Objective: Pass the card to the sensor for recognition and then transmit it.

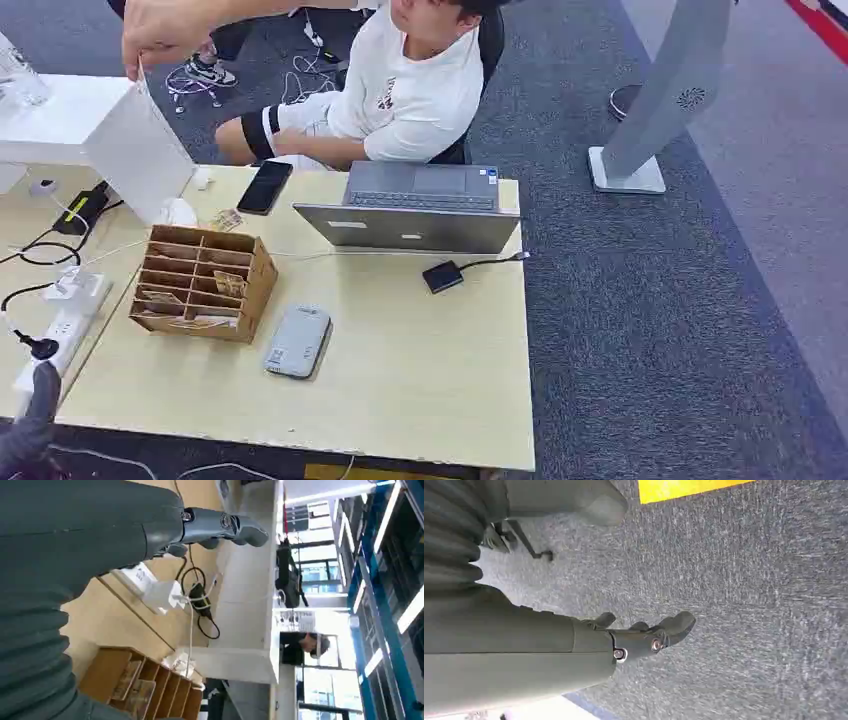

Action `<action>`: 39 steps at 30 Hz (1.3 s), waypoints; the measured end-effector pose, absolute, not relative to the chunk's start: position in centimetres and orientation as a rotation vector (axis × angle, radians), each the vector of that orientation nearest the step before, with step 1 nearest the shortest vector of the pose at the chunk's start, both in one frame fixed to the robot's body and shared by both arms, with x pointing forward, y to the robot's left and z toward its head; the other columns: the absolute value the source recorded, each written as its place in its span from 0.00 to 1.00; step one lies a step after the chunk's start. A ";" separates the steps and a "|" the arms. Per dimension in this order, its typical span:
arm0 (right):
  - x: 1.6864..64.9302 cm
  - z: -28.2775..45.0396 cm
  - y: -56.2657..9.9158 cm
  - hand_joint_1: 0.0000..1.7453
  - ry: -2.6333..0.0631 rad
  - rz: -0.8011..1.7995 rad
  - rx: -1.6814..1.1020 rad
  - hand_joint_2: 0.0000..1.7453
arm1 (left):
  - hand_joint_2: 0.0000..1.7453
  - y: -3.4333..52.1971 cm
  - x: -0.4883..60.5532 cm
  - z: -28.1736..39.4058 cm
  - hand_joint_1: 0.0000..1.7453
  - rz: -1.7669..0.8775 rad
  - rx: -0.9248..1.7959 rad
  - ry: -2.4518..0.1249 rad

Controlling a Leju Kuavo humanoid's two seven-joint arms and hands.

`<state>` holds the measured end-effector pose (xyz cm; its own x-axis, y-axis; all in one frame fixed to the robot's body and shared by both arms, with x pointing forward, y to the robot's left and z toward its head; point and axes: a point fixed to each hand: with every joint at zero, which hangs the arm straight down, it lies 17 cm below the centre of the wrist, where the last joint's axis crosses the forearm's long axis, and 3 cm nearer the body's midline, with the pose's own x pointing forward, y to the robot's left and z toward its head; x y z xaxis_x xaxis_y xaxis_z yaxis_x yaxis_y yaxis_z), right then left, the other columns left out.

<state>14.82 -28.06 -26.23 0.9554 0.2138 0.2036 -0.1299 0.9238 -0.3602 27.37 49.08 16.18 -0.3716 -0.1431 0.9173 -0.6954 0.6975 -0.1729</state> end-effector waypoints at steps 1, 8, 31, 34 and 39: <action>15.0 -26.2 -28.0 0.00 -0.243 0.182 -0.348 1.00 | 1.00 48.6 28.2 16.6 0.00 0.650 0.650 -1.897; 15.8 -26.1 -27.3 0.00 -0.245 0.209 -0.331 1.00 | 1.00 44.8 34.5 18.9 0.00 0.435 0.620 -1.919; 18.3 -25.4 -25.6 0.00 -0.233 0.318 -0.289 1.00 | 1.00 30.0 50.8 25.2 0.00 -0.291 0.702 -1.899; 18.5 -25.3 -25.5 0.00 -0.229 0.338 -0.287 1.00 | 1.00 28.5 52.1 26.1 0.00 -0.376 0.746 -1.892; 18.7 -25.2 -25.2 0.00 -0.217 0.376 -0.279 1.00 | 1.00 26.5 54.0 27.9 0.00 -0.517 0.850 -1.878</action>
